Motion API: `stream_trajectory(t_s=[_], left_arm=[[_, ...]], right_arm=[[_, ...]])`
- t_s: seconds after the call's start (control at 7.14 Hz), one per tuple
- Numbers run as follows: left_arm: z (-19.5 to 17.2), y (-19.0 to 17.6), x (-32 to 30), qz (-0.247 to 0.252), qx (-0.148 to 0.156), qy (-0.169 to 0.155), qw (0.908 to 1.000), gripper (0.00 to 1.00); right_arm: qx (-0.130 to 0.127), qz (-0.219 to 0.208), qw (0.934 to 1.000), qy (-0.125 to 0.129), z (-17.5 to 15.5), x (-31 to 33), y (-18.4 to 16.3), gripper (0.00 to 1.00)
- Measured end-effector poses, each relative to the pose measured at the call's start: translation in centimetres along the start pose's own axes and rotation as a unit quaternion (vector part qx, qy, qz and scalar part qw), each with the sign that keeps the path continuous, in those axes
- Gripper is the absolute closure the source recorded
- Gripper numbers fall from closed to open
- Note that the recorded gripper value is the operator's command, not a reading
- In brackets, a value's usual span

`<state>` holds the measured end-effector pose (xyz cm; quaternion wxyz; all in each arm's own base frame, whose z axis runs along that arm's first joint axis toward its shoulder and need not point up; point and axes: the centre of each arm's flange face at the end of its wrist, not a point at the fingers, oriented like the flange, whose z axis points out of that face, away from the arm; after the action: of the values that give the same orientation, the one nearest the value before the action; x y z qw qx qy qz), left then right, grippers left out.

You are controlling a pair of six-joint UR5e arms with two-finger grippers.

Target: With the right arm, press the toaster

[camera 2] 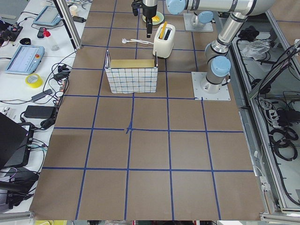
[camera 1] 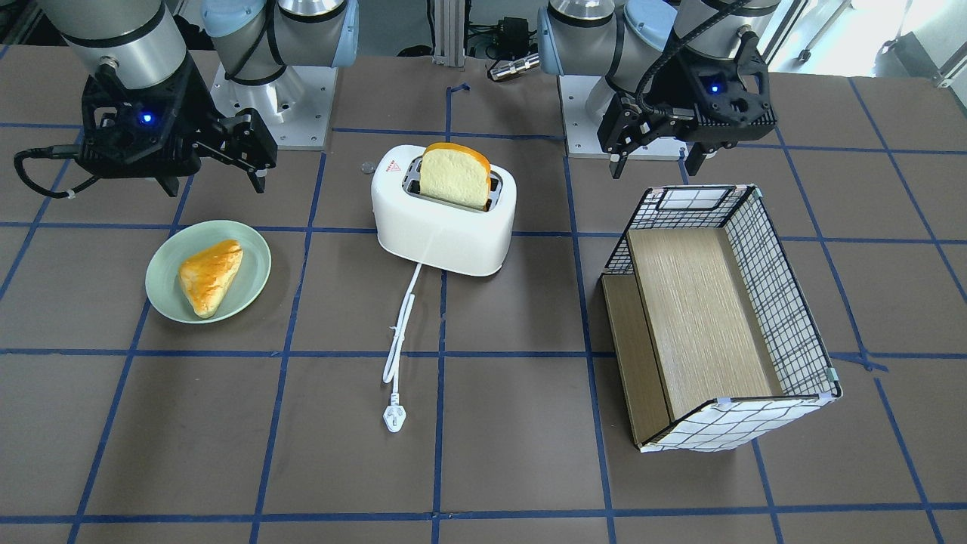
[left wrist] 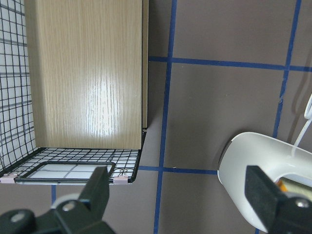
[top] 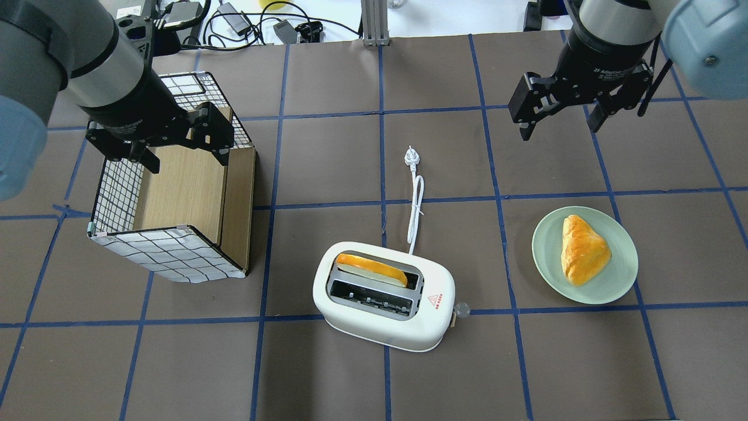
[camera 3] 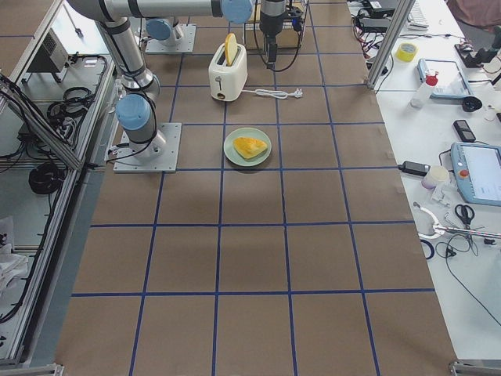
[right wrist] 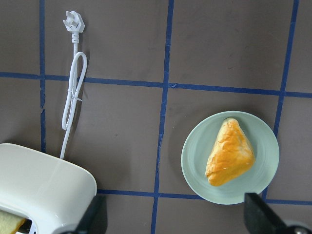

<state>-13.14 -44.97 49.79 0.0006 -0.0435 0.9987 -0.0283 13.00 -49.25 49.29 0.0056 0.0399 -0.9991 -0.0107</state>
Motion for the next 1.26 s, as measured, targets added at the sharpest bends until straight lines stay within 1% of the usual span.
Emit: stream_trajectory(t_s=[0.14, 0.28, 0.42, 0.56, 0.7, 0.84, 0.98, 1.12, 1.26], left_arm=[[0.0, 0.0, 0.0, 0.000, 0.000, 0.000, 1.0000, 0.00], [0.0, 0.0, 0.0, 0.000, 0.000, 0.000, 1.0000, 0.00], [0.0, 0.0, 0.0, 0.000, 0.000, 0.000, 1.0000, 0.00], [0.0, 0.0, 0.0, 0.000, 0.000, 0.000, 1.0000, 0.00], [0.0, 0.0, 0.0, 0.000, 0.000, 0.000, 1.0000, 0.00], [0.0, 0.0, 0.0, 0.000, 0.000, 0.000, 1.0000, 0.00], [0.0, 0.0, 0.0, 0.000, 0.000, 0.000, 1.0000, 0.00], [0.0, 0.0, 0.0, 0.000, 0.000, 0.000, 1.0000, 0.00], [0.0, 0.0, 0.0, 0.000, 0.000, 0.000, 1.0000, 0.00]], right_arm=[[0.000, 0.000, 1.0000, 0.000, 0.0, 0.0, 0.0, 0.02], [-0.001, 0.001, 1.0000, -0.001, 0.0, -0.1, 0.0, 0.29], [-0.015, 0.003, 0.9999, -0.006, 0.3, -0.2, 0.4, 0.67], [-0.047, 0.007, 0.9988, -0.014, 0.8, -0.5, 1.2, 1.00], [-0.080, 0.022, 0.9962, -0.027, 1.3, -0.8, 2.1, 1.00], [-0.099, 0.056, 0.9923, -0.047, 1.6, -1.3, 2.6, 1.00], [-0.108, 0.091, 0.9876, -0.068, 1.7, -1.9, 3.1, 1.00], [-0.113, 0.115, 0.9840, -0.077, 1.7, -2.3, 4.0, 1.00], [-0.114, 0.125, 0.9823, -0.080, 2.0, -2.6, 5.2, 1.00]])
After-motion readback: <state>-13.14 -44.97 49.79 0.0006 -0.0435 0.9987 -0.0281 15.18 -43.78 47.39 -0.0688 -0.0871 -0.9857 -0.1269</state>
